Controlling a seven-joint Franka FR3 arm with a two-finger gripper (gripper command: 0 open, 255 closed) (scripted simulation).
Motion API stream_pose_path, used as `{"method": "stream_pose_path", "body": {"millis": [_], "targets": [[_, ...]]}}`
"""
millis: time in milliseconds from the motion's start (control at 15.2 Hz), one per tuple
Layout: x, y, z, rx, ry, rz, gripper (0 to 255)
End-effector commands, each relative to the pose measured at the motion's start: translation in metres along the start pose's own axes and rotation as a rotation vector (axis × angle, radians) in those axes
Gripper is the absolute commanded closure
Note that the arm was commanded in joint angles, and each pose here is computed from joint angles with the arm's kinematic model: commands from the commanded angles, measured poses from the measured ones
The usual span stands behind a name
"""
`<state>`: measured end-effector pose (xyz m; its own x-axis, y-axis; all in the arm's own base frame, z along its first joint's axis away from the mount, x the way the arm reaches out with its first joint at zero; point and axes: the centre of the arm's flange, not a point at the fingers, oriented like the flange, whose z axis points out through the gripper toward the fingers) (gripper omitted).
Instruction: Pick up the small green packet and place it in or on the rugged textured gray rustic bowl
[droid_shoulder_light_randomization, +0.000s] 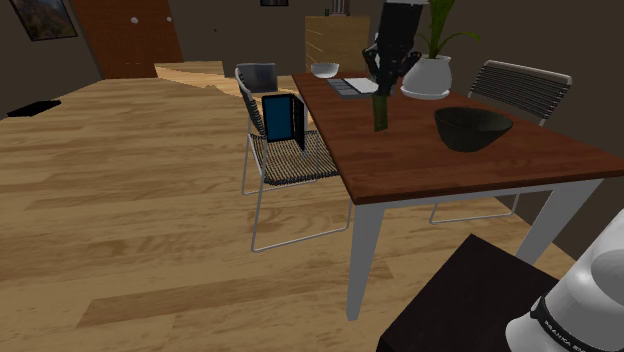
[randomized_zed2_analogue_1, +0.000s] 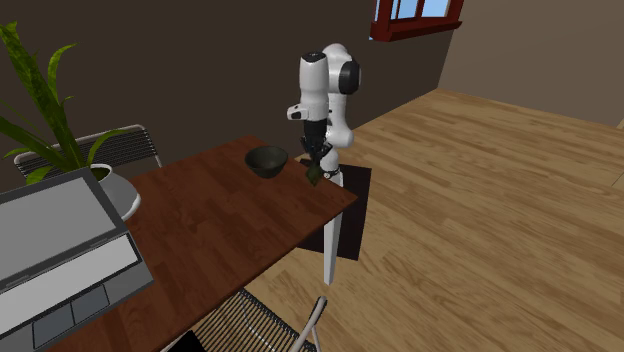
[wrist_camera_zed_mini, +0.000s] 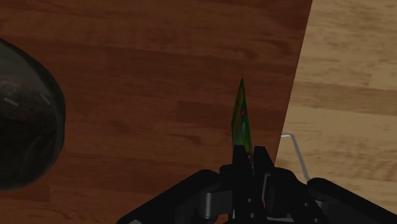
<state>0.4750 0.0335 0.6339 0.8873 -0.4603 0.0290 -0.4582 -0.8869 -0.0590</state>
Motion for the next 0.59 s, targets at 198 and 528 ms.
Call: {"method": "stream_pose_path", "body": {"millis": [198, 528], "targets": [[0.002, -0.002, -0.027, 0.000, 0.000, 0.000, 255], [0.003, -0.004, -0.053, 0.000, 0.000, 0.000, 255]]}}
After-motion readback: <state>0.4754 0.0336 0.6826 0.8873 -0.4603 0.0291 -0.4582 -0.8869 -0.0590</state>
